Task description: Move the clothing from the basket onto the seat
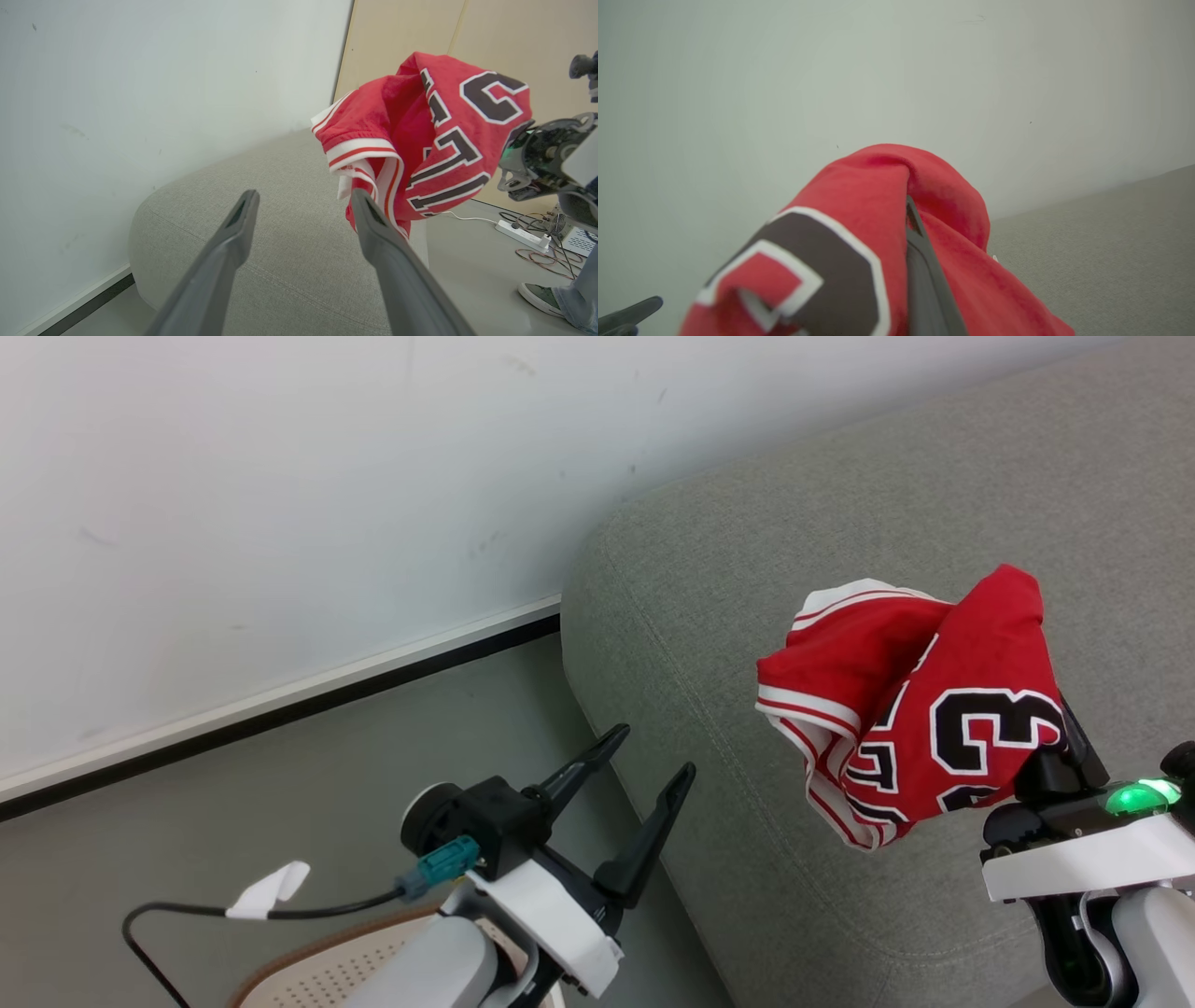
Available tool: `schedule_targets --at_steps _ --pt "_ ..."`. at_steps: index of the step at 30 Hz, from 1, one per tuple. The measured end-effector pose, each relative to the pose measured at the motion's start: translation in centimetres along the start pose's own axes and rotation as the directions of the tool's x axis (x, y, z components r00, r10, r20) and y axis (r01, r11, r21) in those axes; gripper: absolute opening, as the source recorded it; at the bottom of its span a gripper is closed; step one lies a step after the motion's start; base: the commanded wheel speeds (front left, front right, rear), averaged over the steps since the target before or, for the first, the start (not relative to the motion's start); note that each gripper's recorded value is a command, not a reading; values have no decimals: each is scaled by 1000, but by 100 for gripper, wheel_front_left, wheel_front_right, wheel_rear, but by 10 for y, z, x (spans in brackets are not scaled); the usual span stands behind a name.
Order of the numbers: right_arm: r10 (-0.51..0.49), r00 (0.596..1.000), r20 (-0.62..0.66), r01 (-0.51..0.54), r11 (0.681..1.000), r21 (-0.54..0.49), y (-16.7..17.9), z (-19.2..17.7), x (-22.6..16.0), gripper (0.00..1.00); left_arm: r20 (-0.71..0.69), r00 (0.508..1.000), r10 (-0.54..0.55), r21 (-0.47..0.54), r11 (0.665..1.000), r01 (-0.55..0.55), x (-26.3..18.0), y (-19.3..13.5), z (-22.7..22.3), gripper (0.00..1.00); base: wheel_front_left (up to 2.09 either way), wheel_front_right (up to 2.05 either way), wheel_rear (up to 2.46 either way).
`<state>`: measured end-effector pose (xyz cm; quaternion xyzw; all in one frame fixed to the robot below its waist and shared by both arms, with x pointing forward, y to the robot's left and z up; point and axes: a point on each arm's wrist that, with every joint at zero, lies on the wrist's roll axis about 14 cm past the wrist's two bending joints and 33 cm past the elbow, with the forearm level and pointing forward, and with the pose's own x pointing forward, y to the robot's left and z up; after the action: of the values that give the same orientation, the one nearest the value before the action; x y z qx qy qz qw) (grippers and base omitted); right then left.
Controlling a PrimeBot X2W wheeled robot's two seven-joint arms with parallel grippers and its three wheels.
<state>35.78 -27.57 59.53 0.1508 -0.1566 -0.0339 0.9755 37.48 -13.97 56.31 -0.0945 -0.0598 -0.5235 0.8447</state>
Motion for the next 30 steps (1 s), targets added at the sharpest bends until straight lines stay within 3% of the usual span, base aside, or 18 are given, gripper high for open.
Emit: schedule_targets --at_steps 13,30 --pt "-54 998 -31 54 998 -15 -27 -13 46 0 10 1000 15 -42 999 -14 4 23 -5 100 0 0 0" --pt "-146 965 -220 111 980 -166 -88 -117 159 0 -61 993 104 -82 991 -109 -8 106 -72 100 0 0 0"
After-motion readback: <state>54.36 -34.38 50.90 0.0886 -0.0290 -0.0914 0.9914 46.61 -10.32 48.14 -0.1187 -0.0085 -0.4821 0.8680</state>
